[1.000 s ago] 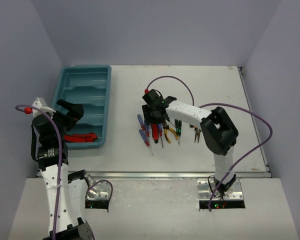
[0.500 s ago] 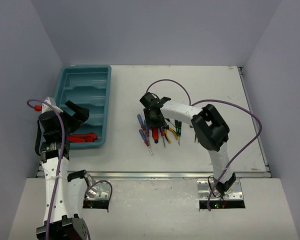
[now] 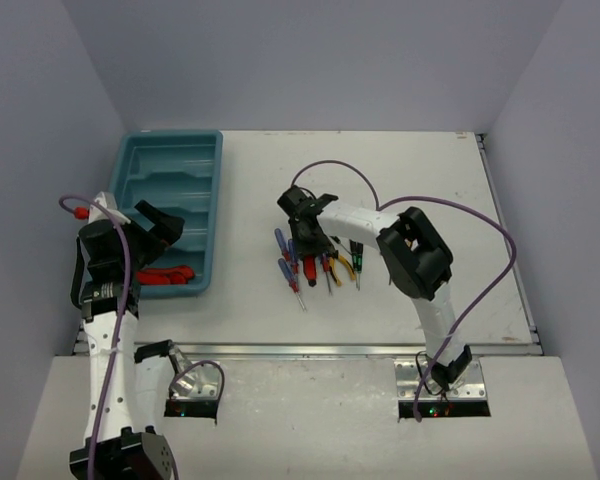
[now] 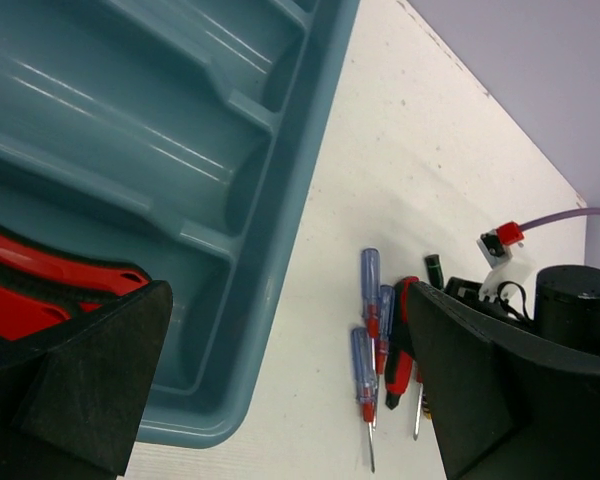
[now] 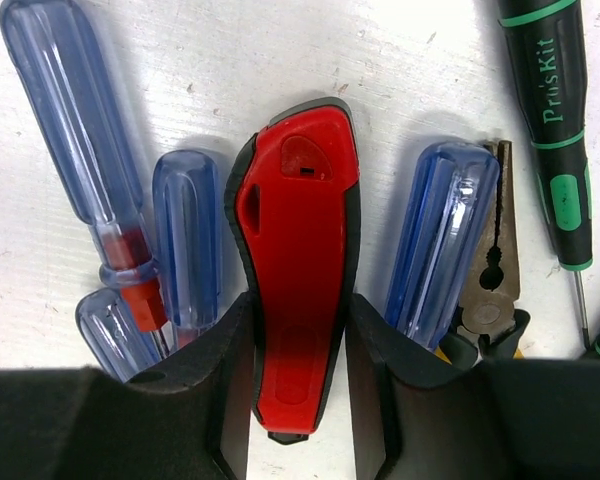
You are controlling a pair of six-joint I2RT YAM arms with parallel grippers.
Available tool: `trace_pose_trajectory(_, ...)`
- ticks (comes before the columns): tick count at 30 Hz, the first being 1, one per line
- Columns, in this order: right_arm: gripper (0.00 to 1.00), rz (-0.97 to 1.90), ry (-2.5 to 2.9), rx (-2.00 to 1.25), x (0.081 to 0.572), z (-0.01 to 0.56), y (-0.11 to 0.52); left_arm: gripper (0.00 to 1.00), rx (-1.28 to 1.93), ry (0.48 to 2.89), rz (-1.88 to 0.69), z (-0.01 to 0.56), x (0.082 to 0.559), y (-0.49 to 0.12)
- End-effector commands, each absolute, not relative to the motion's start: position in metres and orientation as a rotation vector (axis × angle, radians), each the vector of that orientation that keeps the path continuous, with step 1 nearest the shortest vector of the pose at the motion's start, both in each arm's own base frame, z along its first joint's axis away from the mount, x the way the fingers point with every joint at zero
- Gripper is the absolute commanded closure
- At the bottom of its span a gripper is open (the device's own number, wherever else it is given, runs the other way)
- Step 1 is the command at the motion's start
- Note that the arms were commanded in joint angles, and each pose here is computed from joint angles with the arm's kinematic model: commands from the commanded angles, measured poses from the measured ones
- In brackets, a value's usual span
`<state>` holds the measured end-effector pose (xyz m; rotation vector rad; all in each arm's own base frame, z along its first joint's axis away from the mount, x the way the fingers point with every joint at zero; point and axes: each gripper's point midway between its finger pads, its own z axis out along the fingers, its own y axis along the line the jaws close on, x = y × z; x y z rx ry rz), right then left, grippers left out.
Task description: Sort the tools into containers
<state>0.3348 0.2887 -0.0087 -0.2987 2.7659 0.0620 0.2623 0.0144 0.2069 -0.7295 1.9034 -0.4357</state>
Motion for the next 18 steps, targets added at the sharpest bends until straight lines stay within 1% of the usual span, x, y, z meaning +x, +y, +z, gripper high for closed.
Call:
trace_pose_trajectory(1,0.86,0.105,2.667,-0.270,0.340,0.041,0.290,0.00,-0.599,1.844,-0.613,0.241,0.278,-0.011)
trace_pose_trajectory(3,0.87,0.145,2.599,-0.271,0.343,0.074,0.291,0.00,-0.550,1.859,-0.711,0.241,0.282,-0.032)
trace_pose_trajectory(6,0.93,0.254,2.523,-0.322,0.338,0.107,0.299,0.00,-0.451,1.854,-0.845,0.249,0.290,-0.072)
trace_pose_trajectory(8,0.96,0.415,2.456,-0.392,0.327,0.130,0.312,0.00,-0.406,1.867,-0.958,0.249,0.291,-0.101)
trace_pose_trajectory(10,0.97,0.582,2.386,-0.460,0.313,0.146,0.325,0.00,-0.347,1.816,-1.064,0.256,0.291,-0.121)
trace_pose_trajectory(12,0.97,0.720,2.290,-0.512,0.299,0.164,0.333,0.00,-0.292,1.702,-1.236,0.278,0.285,-0.142)
trace_pose_trajectory(13,0.96,0.767,2.244,-0.523,0.294,0.178,0.334,0.00,-0.288,1.674,-1.274,0.282,0.283,-0.147)
trace_pose_trajectory(15,0.96,0.814,2.209,-0.533,0.287,0.189,0.335,0.00,-0.289,1.670,-1.317,0.280,0.280,-0.162)
trace_pose_trajectory(18,0.96,0.861,2.180,-0.536,0.281,0.205,0.338,0.00,-0.310,1.662,-1.294,0.281,0.284,-0.175)
